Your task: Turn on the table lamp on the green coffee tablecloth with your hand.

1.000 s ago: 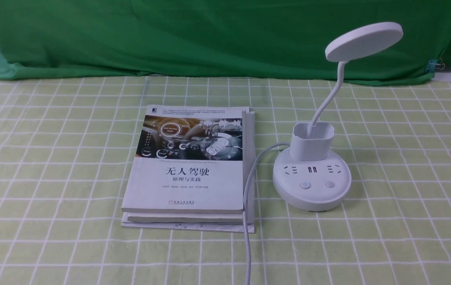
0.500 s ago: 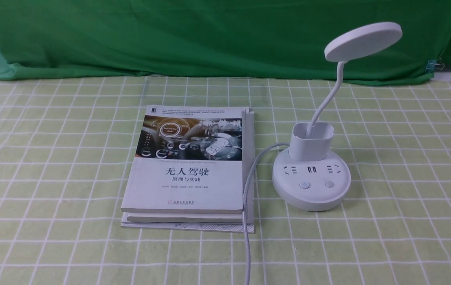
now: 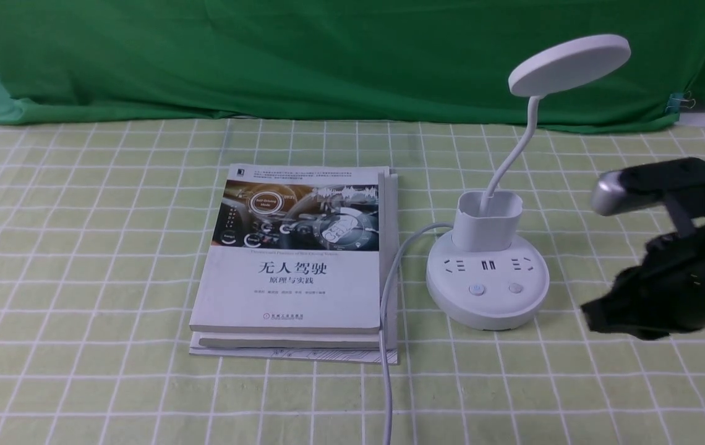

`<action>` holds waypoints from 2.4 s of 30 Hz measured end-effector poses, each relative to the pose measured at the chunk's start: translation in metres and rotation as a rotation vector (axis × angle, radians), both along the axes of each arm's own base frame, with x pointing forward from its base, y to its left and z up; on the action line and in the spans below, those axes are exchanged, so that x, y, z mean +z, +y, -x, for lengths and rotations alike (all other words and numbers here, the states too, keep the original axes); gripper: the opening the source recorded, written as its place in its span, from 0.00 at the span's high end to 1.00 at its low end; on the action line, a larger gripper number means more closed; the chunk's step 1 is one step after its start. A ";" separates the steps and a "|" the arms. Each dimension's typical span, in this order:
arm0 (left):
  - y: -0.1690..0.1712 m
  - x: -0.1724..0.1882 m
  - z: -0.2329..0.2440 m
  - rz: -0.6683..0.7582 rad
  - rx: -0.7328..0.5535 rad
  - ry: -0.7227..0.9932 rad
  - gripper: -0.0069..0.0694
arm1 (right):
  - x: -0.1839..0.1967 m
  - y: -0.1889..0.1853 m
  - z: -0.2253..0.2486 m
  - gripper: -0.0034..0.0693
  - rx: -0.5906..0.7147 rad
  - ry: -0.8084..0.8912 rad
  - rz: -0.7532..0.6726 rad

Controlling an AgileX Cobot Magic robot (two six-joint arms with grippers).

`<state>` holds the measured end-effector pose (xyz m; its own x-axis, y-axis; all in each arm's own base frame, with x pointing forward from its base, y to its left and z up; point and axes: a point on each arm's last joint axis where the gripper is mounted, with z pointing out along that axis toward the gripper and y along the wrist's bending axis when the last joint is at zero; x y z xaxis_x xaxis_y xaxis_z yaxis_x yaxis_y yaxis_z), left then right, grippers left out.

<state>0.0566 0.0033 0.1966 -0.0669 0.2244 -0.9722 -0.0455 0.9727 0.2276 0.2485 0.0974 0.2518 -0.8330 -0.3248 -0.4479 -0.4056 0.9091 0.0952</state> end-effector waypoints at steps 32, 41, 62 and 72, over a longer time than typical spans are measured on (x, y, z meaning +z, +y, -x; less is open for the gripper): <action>0.000 0.000 0.000 0.000 0.000 0.000 0.59 | -0.075 0.045 -0.109 0.91 0.063 0.045 0.090; 0.000 0.000 0.000 0.000 0.000 0.000 0.59 | -0.067 0.047 -0.108 0.91 0.069 0.026 0.081; 0.000 0.000 0.000 0.000 0.000 0.000 0.59 | -0.021 0.010 0.010 0.91 0.013 0.035 0.035; 0.000 0.000 0.000 0.000 0.000 0.000 0.59 | 0.026 -0.015 0.073 0.89 -0.065 -0.063 -0.067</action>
